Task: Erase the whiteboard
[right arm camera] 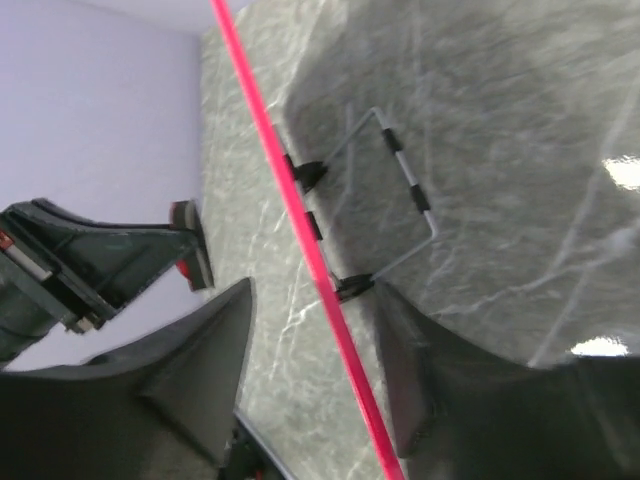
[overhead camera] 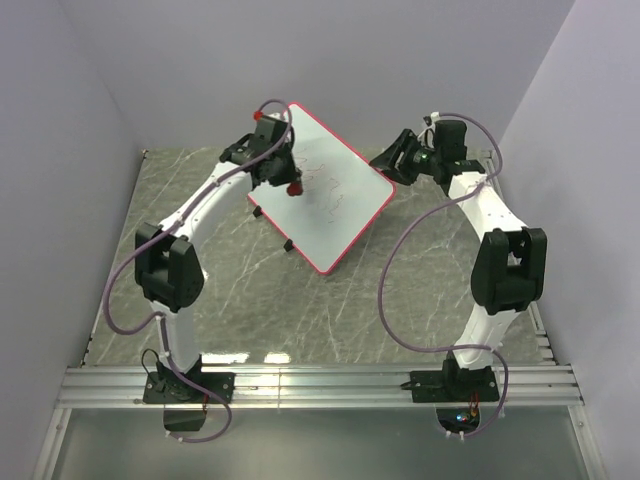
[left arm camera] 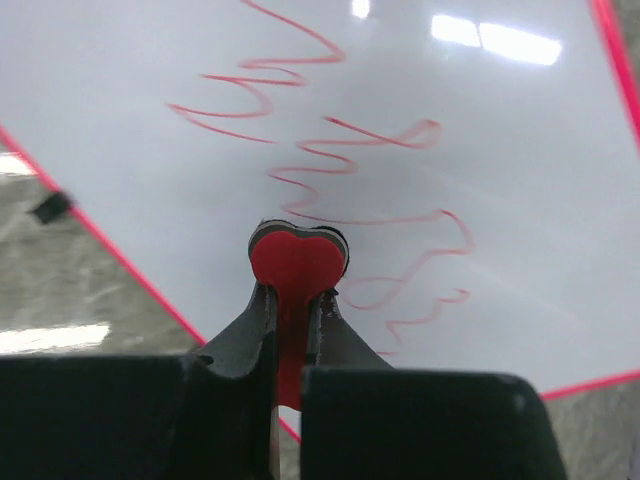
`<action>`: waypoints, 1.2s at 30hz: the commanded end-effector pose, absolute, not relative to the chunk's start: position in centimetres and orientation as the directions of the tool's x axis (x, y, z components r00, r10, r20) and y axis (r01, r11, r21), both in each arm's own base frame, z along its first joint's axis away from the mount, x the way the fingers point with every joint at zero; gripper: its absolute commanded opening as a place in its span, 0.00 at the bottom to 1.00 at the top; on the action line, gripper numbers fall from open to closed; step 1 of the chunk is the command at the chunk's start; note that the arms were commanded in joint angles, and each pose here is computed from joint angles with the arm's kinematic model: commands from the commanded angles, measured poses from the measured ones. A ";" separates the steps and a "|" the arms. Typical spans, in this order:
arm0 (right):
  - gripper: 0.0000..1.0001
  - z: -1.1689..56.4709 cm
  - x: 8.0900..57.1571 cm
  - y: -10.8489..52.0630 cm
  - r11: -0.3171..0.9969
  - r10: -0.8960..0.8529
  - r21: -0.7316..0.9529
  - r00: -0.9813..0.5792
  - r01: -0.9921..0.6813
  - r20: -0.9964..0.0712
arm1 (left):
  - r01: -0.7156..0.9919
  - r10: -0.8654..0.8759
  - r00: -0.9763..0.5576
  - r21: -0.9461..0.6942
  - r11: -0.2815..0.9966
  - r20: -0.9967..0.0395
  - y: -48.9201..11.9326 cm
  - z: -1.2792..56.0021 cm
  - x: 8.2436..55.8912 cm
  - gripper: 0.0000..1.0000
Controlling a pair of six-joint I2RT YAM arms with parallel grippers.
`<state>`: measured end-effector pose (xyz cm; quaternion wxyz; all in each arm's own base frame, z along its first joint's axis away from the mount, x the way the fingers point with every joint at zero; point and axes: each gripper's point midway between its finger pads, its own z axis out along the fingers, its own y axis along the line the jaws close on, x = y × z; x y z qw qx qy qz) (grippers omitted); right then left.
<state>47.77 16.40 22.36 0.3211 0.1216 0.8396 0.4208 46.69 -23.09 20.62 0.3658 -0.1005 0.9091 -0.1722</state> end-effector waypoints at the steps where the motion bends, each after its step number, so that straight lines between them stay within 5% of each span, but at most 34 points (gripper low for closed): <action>1: 0.56 24.3 46.7 18.6 0.553 0.430 0.814 -0.775 -0.180 -0.464 | 0.044 -0.253 -0.769 -0.445 0.895 -0.586 -28.5 20.6 45.2 0.00; 9: 0.19 21.6 45.2 18.7 0.580 0.401 0.801 -0.805 -0.147 -0.437 | 0.225 -0.147 -0.795 -0.511 0.829 -0.589 -37.5 20.6 43.4 0.00; 15: 0.02 20.8 44.8 18.3 0.612 0.381 0.779 -0.812 -0.136 -0.442 | 0.225 -0.151 -0.815 -0.545 0.808 -0.560 -39.2 19.0 43.4 0.00; 28: 0.00 21.2 44.3 18.2 0.623 0.378 0.770 -0.810 -0.136 -0.449 | -0.094 -0.294 -0.834 -0.405 0.909 -0.467 -22.7 5.8 41.2 0.00; 36: 0.00 21.3 44.1 18.4 0.605 0.396 0.786 -0.808 -0.127 -0.436 | 0.061 -0.238 -0.815 -0.486 0.872 -0.528 -28.8 10.7 41.6 0.00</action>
